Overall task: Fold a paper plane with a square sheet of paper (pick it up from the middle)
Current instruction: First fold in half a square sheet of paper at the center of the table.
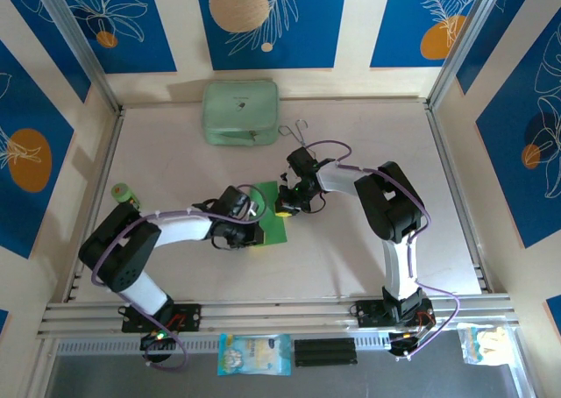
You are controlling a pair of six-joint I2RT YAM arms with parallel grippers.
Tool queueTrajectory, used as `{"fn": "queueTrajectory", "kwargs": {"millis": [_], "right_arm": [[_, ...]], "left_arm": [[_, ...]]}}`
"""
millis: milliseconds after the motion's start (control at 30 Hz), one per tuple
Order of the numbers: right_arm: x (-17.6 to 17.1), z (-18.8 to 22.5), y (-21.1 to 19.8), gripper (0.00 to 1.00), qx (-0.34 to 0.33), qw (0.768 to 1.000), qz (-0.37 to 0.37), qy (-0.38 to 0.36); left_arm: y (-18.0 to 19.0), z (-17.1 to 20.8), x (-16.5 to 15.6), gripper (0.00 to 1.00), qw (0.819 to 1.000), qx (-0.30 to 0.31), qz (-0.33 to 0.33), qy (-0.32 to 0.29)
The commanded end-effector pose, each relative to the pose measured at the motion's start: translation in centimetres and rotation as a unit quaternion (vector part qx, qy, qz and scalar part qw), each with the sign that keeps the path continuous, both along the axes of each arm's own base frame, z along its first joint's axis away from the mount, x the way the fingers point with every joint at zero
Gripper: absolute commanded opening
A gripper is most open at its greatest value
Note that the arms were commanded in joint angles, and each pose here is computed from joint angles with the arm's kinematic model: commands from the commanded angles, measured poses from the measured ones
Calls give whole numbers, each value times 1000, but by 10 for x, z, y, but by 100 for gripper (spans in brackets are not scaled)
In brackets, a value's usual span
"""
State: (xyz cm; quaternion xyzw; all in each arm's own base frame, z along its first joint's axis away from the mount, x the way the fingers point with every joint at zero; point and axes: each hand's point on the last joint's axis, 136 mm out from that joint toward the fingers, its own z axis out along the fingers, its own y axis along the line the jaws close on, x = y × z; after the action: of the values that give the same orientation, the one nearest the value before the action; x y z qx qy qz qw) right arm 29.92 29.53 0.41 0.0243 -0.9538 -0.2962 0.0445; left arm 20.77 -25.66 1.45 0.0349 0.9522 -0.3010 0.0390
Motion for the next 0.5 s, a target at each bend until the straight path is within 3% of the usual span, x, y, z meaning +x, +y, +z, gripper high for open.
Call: {"fn": "queueTrajectory", "kwargs": {"millis": [0,133,300,467], "right_arm": [[-41,-96,-96,2,-225,971,-25,74],[-39,-95,-96,2,-223,972,-22,70],[-38,-93,-95,2,-220,973,-11,63],[-36,-90,-96,2,-218,974,-5,55]], "left_arm": [[39,-25,-54,13,993,78,-24,85],[23,7,-35,15,998,41,-21,43],[-2,59,24,17,998,2,5,-61],[-10,67,77,17,995,-11,36,-94]]}}
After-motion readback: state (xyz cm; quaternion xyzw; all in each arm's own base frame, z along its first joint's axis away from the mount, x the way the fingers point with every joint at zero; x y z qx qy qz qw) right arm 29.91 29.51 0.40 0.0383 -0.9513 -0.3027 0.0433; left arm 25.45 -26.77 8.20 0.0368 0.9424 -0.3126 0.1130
